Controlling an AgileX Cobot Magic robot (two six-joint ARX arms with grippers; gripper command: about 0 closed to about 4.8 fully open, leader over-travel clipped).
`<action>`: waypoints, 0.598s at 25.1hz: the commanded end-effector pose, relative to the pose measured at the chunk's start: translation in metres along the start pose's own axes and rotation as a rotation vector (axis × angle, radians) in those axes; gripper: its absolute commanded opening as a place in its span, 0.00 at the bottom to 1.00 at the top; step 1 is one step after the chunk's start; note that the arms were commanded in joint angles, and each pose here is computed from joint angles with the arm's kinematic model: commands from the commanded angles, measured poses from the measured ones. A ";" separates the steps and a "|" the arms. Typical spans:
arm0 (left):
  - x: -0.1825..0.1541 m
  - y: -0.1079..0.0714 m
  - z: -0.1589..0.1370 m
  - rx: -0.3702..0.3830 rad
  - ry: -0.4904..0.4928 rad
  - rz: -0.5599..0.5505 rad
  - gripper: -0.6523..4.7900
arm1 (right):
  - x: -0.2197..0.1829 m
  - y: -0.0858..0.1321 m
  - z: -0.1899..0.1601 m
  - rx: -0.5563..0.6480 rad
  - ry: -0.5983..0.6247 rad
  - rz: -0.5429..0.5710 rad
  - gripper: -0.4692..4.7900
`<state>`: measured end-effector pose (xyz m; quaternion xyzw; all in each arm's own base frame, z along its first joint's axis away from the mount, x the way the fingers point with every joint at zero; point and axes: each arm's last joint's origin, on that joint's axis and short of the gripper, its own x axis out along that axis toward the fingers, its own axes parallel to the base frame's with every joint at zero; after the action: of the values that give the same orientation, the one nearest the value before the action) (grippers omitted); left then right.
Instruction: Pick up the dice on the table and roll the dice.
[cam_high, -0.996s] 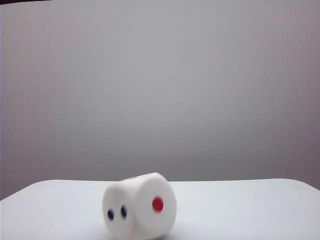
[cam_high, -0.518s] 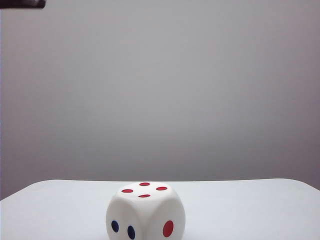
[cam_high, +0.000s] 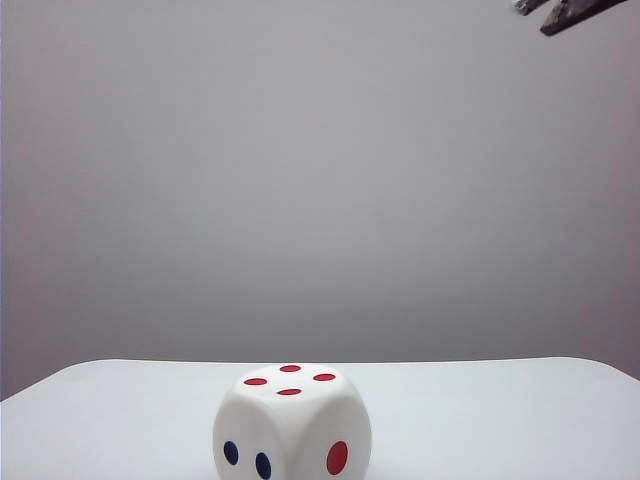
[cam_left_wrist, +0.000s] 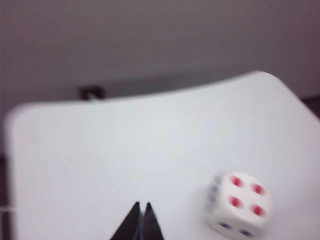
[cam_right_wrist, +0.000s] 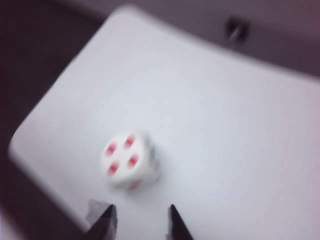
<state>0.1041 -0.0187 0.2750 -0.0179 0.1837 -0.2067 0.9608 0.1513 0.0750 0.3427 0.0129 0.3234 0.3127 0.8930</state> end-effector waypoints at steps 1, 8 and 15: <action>-0.008 0.000 0.006 0.056 -0.085 0.103 0.11 | -0.008 -0.001 0.000 -0.004 -0.183 -0.103 0.27; -0.012 0.001 0.000 0.072 -0.209 0.179 0.11 | -0.027 -0.005 -0.043 -0.010 -0.504 -0.263 0.15; -0.005 0.003 -0.024 0.042 -0.304 0.168 0.11 | -0.036 -0.013 -0.082 0.036 -0.683 -0.403 0.09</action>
<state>0.0928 -0.0128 0.2540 -0.0084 0.0544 -0.1218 0.9910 0.0910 0.0328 0.2946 0.0551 0.0343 0.1219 0.9904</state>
